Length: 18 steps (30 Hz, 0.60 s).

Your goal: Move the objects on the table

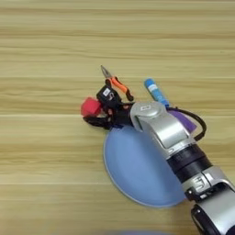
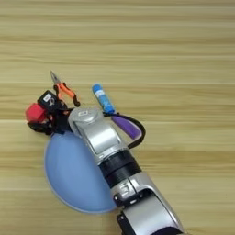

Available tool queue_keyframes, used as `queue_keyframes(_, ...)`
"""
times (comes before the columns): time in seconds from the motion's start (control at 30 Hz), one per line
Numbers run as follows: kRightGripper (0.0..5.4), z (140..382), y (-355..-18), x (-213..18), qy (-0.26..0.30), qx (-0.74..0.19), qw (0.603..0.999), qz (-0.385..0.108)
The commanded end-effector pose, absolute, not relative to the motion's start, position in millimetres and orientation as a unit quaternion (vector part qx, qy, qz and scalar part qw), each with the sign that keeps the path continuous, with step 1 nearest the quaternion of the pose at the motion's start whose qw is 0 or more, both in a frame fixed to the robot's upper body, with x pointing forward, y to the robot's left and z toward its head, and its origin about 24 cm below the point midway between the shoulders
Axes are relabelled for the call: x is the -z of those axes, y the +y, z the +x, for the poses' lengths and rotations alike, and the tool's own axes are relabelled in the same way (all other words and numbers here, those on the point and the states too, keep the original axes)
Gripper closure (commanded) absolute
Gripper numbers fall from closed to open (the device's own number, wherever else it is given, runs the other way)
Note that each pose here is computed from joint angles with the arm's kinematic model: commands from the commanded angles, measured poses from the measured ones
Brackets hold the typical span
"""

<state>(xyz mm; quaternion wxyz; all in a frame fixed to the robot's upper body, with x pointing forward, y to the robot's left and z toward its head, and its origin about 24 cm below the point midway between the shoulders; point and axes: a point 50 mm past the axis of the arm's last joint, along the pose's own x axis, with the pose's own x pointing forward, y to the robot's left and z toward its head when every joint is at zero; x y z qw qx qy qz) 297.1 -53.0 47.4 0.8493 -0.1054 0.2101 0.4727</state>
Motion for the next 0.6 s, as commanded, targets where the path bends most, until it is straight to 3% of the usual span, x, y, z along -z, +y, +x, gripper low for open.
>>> queue_keyframes(0.03, 1.59, 308, -46, -91, 0.123, -0.475, 0.864, -0.116)
queue_keyframes(0.27, 0.86, 307, -52, -120, 0.077, -0.47, 0.873, -0.107)
queue_keyframes(0.6, 0.02, 313, -97, -155, 0.036, -0.433, 0.895, -0.101)
